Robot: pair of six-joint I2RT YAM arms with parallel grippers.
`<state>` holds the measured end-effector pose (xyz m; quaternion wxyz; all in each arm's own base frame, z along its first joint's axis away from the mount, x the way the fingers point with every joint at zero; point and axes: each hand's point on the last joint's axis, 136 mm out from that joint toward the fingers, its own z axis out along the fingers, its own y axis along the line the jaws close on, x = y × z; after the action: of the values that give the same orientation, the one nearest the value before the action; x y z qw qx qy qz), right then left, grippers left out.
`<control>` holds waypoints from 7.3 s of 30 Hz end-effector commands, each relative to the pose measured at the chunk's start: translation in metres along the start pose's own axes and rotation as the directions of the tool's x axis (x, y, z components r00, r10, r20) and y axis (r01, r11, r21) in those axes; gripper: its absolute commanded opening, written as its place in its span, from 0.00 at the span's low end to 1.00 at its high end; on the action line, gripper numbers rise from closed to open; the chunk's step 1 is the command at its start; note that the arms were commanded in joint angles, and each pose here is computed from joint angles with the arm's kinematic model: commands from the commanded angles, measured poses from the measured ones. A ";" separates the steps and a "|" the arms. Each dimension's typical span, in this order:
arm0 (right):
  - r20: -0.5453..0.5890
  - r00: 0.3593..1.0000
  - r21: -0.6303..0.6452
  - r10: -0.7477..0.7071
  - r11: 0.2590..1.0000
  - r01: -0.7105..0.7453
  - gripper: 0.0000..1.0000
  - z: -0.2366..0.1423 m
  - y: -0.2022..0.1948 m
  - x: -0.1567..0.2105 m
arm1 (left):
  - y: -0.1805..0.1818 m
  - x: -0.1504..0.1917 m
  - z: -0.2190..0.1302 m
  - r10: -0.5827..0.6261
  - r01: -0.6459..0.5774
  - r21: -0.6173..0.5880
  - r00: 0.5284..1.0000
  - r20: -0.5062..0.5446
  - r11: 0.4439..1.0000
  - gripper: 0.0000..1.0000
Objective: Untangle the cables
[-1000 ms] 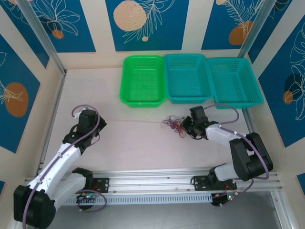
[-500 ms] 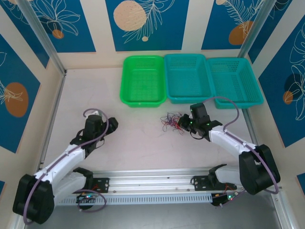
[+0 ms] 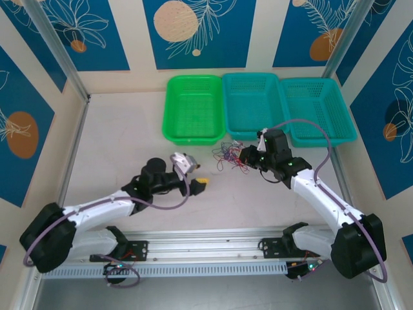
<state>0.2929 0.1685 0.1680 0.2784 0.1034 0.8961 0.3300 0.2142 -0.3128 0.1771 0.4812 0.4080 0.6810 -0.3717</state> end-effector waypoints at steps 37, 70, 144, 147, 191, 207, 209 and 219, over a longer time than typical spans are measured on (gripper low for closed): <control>0.100 0.900 -0.015 0.425 0.905 -0.425 0.02 -0.029 -0.031 0.001 | 0.046 -0.047 0.047 -0.095 0.196 -0.215 0.910 0.403 0.957 0.00; -0.054 0.881 0.216 -0.471 0.856 0.470 0.78 0.059 -0.003 0.050 | 0.074 -0.004 -0.031 -0.182 0.191 -0.482 0.981 0.065 0.855 0.00; 0.256 0.865 -0.166 -0.432 0.861 0.480 0.89 -0.063 0.133 0.023 | 0.313 -0.201 0.032 -0.255 0.392 -0.457 0.908 0.333 0.798 0.00; 0.257 0.871 -0.138 -0.419 0.876 0.462 0.89 -0.065 0.123 0.021 | 0.331 -0.180 0.042 -0.249 0.375 -0.512 0.921 0.298 0.773 0.00; -0.215 0.957 0.324 0.194 0.939 -0.118 0.19 0.060 -0.093 0.061 | 0.043 -0.020 -0.023 -0.224 0.189 -0.301 0.971 -0.084 0.935 0.69; -0.195 0.918 0.024 0.346 0.937 -0.349 0.00 0.032 -0.011 0.041 | 0.024 0.005 -0.005 -0.275 0.260 -0.116 0.951 -0.142 0.959 0.70; -0.185 0.894 0.023 0.408 0.911 -0.412 0.01 0.029 -0.008 0.042 | 0.000 0.002 0.001 -0.189 0.196 0.050 0.975 -0.119 0.979 0.70; -0.116 0.817 0.119 0.565 0.824 -0.553 0.00 0.015 -0.003 0.044 | -0.057 0.000 0.022 0.332 -0.335 0.175 0.942 0.047 0.926 0.71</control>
<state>0.2678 0.1945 0.1303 0.1123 0.2985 0.8699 0.3762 0.1661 -0.3418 0.1617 0.4283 0.5136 0.6319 -0.3917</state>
